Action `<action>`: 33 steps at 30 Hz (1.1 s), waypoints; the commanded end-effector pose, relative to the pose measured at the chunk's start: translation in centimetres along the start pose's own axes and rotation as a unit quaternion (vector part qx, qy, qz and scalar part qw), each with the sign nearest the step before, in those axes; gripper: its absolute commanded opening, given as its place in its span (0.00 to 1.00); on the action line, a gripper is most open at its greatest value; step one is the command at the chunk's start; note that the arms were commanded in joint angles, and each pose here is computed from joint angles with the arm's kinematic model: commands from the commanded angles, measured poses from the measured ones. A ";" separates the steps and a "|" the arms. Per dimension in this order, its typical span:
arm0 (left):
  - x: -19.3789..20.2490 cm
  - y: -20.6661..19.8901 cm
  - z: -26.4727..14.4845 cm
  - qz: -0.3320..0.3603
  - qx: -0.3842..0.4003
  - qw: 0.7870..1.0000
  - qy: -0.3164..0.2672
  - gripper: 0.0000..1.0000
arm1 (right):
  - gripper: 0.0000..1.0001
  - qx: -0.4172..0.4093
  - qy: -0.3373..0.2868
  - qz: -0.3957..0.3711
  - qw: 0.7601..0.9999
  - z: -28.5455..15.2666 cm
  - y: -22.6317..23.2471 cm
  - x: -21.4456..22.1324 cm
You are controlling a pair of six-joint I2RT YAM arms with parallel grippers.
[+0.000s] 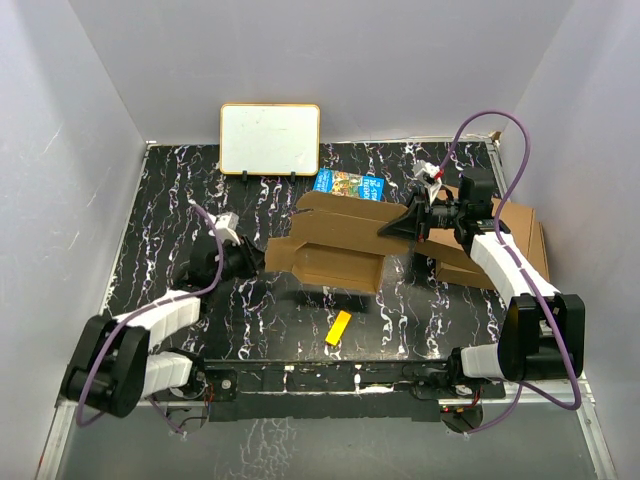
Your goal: Fold the paper box
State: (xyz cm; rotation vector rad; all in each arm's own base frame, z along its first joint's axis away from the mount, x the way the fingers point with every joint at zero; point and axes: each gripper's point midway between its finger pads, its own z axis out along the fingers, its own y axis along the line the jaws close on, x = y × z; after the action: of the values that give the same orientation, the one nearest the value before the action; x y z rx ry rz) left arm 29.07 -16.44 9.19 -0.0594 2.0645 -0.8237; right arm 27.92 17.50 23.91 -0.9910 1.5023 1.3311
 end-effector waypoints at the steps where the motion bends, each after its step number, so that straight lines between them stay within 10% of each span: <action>1: -1.1 -4.8 0.7 0.020 0.133 0.991 0.003 0.19 | 0.08 -0.015 -0.004 -0.041 0.999 0.0 0.3 -0.7; 19: 2.4 -9.5 0.1 0.042 0.210 0.976 0.048 0.23 | 0.08 0.011 0.005 -0.039 0.999 -0.1 -0.9 0.4; 33: 4.0 -9.9 -1.1 0.004 0.226 0.971 0.078 0.47 | 0.08 0.032 0.015 -0.044 0.998 -0.2 -1.7 1.0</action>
State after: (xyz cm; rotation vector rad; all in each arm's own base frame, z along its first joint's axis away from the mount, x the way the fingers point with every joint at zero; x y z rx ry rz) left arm 24.20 -24.42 12.06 0.2517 1.9823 -1.2484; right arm 28.55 17.14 21.74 -0.9761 1.5663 1.2554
